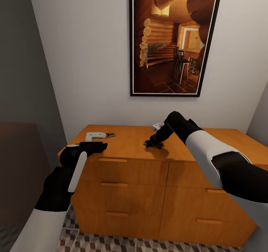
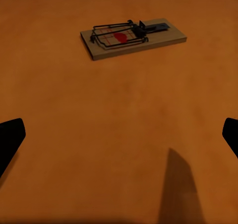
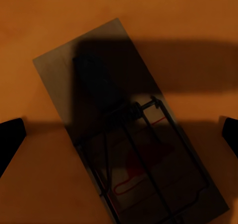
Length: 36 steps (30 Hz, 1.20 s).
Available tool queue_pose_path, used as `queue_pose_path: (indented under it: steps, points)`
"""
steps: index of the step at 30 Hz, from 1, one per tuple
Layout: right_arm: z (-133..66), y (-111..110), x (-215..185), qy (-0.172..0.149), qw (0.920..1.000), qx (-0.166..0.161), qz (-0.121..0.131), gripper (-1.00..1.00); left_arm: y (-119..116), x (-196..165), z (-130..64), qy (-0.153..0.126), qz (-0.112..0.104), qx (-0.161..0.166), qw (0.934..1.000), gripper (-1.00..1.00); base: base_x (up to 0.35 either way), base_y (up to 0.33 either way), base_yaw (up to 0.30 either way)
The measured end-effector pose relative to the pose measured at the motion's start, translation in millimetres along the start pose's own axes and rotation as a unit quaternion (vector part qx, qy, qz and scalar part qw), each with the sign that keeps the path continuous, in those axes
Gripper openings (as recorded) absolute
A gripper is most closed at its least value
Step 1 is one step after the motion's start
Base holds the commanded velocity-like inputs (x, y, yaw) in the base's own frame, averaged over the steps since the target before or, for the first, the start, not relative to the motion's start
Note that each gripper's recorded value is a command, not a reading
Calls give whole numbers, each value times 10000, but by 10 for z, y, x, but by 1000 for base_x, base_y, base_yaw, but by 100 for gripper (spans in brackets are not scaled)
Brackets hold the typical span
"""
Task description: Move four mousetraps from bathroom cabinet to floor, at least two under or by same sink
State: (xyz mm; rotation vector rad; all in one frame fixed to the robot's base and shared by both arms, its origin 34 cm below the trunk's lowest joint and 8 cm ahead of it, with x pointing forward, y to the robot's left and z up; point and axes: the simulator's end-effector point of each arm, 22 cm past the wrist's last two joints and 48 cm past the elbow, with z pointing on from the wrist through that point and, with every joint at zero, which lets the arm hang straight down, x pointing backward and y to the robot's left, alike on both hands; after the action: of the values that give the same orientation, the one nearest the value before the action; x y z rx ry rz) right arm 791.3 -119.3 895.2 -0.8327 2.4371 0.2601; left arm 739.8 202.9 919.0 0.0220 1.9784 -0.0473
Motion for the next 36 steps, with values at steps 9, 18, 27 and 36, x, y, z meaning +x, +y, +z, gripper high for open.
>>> queue_pose_path:
  steps: [9, 18, 27, 36]
  points:
    - [1, -2, 0, 4, 10000, 9, 0, -100, 1, 0, 1, -1, 0, -1, 10000, 100, 0, 0, 0]
    - [-2, 6, 1, 5, 10000, -15, 9, -100, -1, 0, 1, -1, 0, 0, 10000, 100, 0, 0, 0]
    - [-10, 5, 1, -3, 10000, -40, 82, -100, -5, -1, 1, -1, -4, 4, 10000, 100, 0, 0, 0]
    - [-236, -464, 290, 229, 9956, 180, 888, -100, -10, 0, 1, -1, -8, 11, 10000, 100, 0, 0, 0]
